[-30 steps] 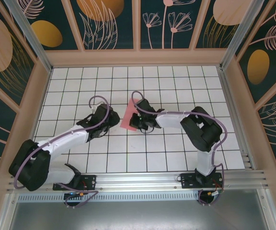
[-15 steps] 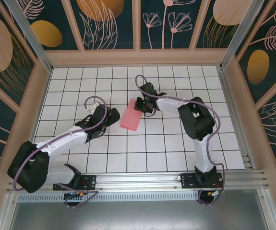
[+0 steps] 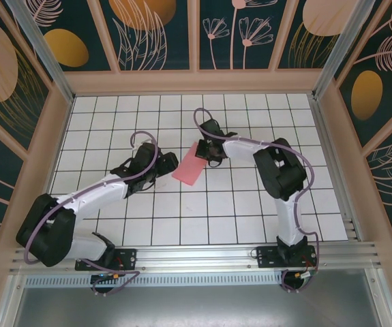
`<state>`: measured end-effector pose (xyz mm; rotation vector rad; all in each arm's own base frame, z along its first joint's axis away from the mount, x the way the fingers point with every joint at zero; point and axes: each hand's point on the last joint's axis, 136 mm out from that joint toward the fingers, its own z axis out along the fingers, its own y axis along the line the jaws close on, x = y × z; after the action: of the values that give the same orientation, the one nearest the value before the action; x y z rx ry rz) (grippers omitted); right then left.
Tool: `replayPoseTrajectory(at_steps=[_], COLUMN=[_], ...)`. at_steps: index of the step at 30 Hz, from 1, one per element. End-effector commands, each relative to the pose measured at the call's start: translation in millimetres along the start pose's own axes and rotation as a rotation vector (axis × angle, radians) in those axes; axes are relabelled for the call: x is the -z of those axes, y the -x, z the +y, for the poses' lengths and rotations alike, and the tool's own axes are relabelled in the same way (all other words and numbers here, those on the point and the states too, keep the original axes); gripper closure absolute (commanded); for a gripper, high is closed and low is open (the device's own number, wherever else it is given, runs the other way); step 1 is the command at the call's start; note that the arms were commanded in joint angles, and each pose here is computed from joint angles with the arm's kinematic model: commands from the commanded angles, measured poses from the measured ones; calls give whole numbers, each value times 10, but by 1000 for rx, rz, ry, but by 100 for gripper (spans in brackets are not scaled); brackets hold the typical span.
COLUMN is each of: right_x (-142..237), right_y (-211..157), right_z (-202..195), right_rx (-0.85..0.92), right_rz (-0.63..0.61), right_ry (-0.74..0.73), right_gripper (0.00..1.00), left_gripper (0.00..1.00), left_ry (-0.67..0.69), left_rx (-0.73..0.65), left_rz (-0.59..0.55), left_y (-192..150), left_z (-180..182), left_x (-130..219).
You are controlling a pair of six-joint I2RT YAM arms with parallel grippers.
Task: Fold a paper plane with a square sheet of paper (pick it up from the middle)
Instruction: Rotate the square sheet of paper at the center of the table.
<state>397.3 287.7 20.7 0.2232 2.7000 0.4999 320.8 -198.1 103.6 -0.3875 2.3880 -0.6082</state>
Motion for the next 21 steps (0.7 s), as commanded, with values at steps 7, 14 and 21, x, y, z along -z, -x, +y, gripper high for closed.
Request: replayPoseTrajectory(at_steps=[7,14,21], right_x=[595,632,577], right_y=[-244,-589,-704], right_z=[24,49,100], right_rx=[-26,28,36], right_rz=[14,146,182], right_ry=[101,337,412], right_gripper=[81,96,100], left_gripper=[38,65,87], left_ry=[-292,-355,-342], left_rx=[39,140,185], left_rz=[163,216,271], left_y=[-414,-583,-719], left_z=[-675,-769,-724], left_x=[-145,-298,-397])
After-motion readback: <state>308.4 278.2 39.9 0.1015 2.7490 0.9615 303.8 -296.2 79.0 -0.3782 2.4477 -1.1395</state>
